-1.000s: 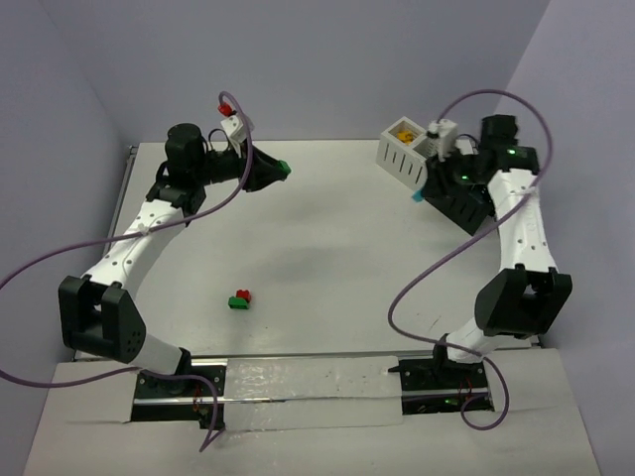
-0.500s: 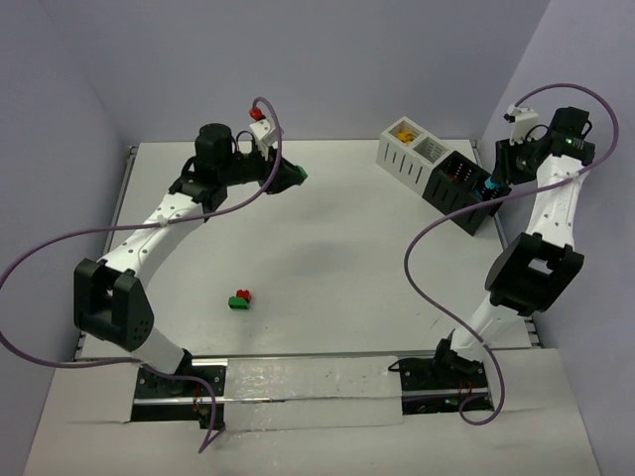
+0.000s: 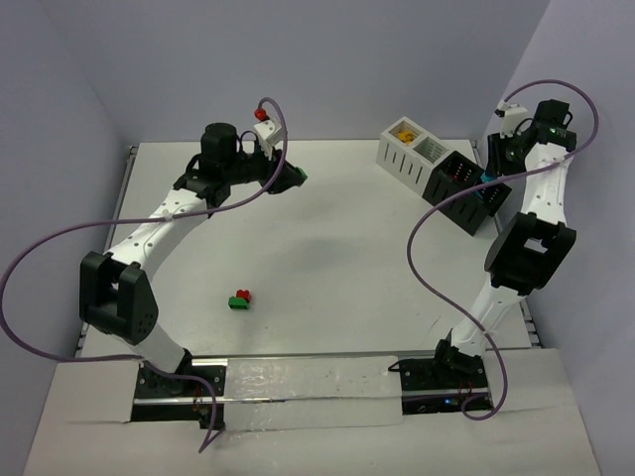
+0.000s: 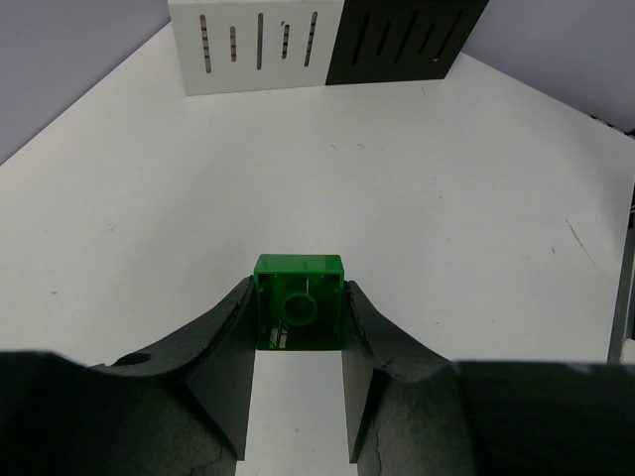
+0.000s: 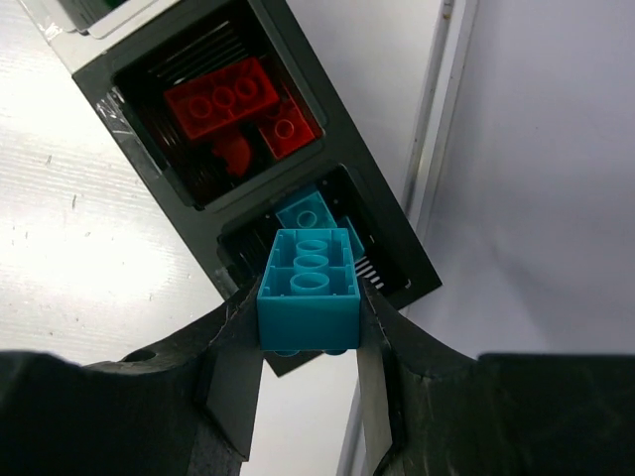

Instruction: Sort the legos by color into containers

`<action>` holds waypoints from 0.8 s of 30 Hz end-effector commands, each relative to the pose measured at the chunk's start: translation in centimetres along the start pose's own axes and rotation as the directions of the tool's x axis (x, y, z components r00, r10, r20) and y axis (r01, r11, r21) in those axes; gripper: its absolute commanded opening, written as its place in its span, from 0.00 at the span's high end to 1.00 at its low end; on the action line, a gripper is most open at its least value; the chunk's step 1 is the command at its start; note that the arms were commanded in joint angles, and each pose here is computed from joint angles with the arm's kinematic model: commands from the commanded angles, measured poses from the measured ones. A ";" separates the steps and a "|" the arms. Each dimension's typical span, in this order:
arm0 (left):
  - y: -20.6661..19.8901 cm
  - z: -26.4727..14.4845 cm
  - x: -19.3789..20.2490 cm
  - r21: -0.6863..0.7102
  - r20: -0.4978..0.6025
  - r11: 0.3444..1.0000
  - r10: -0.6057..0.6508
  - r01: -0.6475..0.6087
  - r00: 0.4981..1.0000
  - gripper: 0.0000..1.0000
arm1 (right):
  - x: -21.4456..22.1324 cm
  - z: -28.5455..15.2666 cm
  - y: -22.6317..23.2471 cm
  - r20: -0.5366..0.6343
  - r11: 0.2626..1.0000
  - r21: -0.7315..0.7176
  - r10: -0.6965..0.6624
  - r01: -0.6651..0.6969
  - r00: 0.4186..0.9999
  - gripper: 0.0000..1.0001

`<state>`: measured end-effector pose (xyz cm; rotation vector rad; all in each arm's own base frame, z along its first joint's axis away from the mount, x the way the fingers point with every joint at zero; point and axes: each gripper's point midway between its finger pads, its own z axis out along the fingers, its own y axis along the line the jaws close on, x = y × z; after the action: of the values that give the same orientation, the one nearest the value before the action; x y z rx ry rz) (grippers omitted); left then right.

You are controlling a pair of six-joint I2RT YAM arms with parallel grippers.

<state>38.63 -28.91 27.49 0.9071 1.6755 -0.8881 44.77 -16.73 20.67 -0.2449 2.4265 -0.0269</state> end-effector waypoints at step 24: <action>-3.5 -2.4 -3.6 -0.019 0.209 0.942 0.332 -0.335 0.920 1.00 | -11.0 -11.0 18.6 0.338 0.883 -0.467 0.130 0.046 0.932 0.13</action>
<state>36.95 -28.52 26.75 0.9711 1.5785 -0.8566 45.34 -8.33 25.89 -0.2430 2.2867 0.2084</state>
